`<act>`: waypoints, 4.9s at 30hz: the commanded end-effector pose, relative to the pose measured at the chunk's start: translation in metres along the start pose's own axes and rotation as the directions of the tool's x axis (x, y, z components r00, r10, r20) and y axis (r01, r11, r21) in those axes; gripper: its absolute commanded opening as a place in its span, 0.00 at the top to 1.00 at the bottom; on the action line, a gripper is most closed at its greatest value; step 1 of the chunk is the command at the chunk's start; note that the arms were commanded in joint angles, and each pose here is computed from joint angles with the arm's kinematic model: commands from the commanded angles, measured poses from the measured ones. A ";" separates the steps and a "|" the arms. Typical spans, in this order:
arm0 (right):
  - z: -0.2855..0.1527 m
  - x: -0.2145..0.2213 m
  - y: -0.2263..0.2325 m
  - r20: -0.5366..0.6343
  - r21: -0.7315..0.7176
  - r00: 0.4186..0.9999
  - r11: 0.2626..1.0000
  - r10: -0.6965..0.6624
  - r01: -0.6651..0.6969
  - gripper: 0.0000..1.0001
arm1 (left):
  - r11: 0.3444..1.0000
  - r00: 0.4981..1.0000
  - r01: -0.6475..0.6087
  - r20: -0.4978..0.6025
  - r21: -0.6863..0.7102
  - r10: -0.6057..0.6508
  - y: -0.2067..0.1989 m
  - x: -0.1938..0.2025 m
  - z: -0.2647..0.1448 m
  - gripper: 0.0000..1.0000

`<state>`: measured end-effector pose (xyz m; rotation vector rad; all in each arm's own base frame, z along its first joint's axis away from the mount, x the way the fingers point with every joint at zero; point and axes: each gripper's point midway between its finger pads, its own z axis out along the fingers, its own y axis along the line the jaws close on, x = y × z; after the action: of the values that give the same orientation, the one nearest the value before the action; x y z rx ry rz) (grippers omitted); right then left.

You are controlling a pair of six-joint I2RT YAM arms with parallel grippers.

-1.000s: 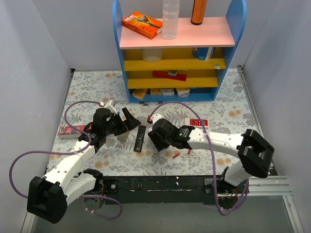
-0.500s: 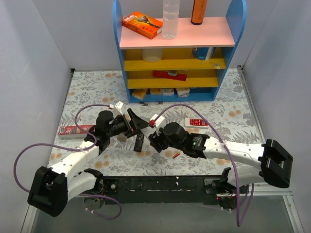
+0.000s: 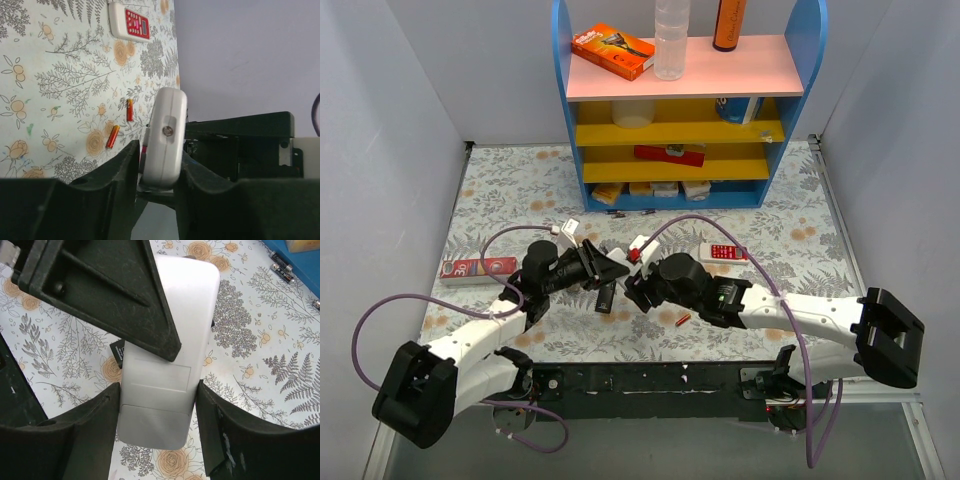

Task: Load the batteries into the remote control
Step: Remove the battery cover from the remote control, then place the battery cover at the center of the board.

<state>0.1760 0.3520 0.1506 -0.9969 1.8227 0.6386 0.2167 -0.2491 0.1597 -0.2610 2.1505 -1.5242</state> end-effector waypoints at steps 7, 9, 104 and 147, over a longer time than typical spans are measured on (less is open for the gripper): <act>-0.020 -0.040 -0.005 0.160 0.030 0.966 0.978 0.202 -0.209 0.15 | 0.990 0.977 0.009 0.211 0.143 -0.039 -0.025 -0.025 -0.015 1.00; -0.025 -0.044 -0.007 0.175 0.023 0.939 0.953 0.295 -0.303 0.15 | 0.981 0.967 0.026 0.244 0.191 -0.073 -0.030 -0.028 -0.020 1.00; -0.016 0.024 -0.056 0.193 -0.268 0.489 0.525 0.851 -0.808 0.99 | 0.991 0.843 -0.122 0.533 0.054 0.075 0.016 -0.057 -0.045 1.00; -0.035 0.146 -0.114 -0.030 0.424 0.640 0.589 0.768 -0.688 0.27 | 0.977 0.884 -0.172 0.458 0.128 0.095 -0.017 -0.046 -0.046 1.00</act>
<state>0.2244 0.2499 0.0409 0.0959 2.3611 0.9221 0.2295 -0.1931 0.1750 -0.4153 1.6776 -1.3645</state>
